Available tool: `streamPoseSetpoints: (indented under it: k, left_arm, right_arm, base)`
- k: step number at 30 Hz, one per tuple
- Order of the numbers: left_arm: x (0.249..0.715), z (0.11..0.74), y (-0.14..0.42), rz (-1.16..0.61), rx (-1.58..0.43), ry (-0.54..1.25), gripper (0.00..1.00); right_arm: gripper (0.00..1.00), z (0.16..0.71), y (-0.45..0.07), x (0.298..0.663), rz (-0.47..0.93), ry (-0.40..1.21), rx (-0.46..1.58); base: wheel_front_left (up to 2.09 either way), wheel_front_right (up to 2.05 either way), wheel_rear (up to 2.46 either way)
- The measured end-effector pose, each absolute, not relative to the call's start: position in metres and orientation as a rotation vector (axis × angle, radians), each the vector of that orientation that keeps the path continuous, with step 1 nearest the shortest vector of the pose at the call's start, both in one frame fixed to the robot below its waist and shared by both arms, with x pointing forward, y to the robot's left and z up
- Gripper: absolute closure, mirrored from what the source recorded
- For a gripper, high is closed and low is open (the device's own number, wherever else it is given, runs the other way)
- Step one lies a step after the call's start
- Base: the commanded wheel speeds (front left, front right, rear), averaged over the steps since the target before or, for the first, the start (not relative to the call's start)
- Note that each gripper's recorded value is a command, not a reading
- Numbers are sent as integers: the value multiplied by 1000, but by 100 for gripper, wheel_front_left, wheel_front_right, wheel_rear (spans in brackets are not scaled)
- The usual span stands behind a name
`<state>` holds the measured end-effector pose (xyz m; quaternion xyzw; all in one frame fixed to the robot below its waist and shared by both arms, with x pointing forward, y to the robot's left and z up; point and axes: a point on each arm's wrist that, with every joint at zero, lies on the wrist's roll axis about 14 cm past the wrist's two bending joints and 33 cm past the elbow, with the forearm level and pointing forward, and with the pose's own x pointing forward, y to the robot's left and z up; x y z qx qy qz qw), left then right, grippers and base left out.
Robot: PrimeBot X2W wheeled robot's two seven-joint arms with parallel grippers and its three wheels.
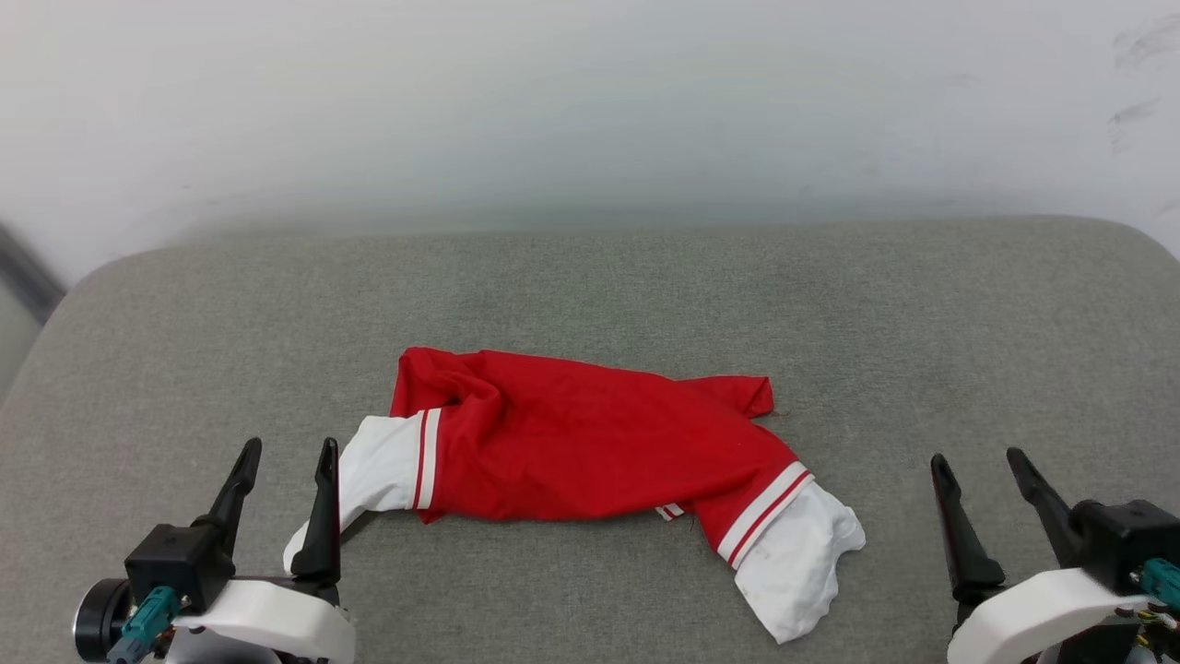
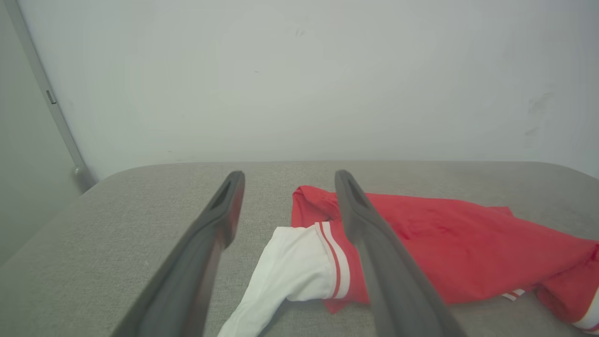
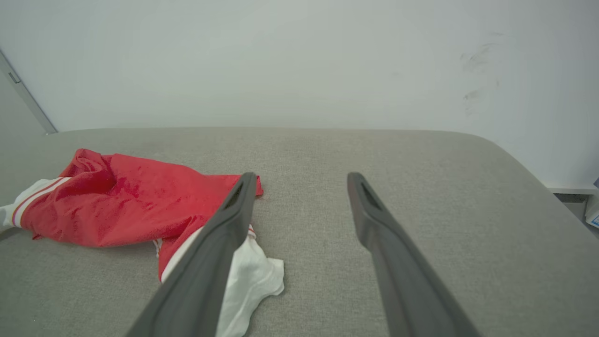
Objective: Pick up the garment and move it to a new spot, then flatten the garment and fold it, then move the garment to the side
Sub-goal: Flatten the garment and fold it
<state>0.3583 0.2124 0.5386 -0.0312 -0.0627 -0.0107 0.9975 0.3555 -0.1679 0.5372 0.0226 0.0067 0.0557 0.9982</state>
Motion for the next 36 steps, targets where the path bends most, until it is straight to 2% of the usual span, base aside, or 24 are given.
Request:
streamPoseSetpoints:
  k: [2, 9, 13, 21, 29, 31, 36]
  left_arm:
    - [359, 541, 212, -23, -62, -132, 0]
    - [365, 549, 221, -11, -50, -158, 0]
    - [369, 549, 222, -3, -57, -161, 0]
    - [383, 534, 220, 5, -104, -129, 0]
    - [384, 510, 228, 31, -118, -68, 0]
    - [384, 509, 232, 48, -128, -66, 0]
    - [383, 511, 236, 57, -129, -76, 0]
  right_arm:
    - [0, 526, -167, 356, 115, 85, 28]
    - [0, 447, -136, 335, 261, 592, 18]
    - [0, 422, -122, 322, 340, 793, 10]
    - [0, 391, -89, 336, 460, 958, -10]
    - [0, 354, -76, 336, 496, 1119, 7]
    - [100, 351, -76, 336, 490, 1139, 15]
    - [100, 352, -80, 337, 466, 1133, 36]
  base:
    - [0, 0, 0]
    - [0, 0, 0]
    - [0, 0, 0]
    - [0, 0, 0]
    - [0, 0, 0]
    - [0, 0, 0]
    - [0, 0, 0]
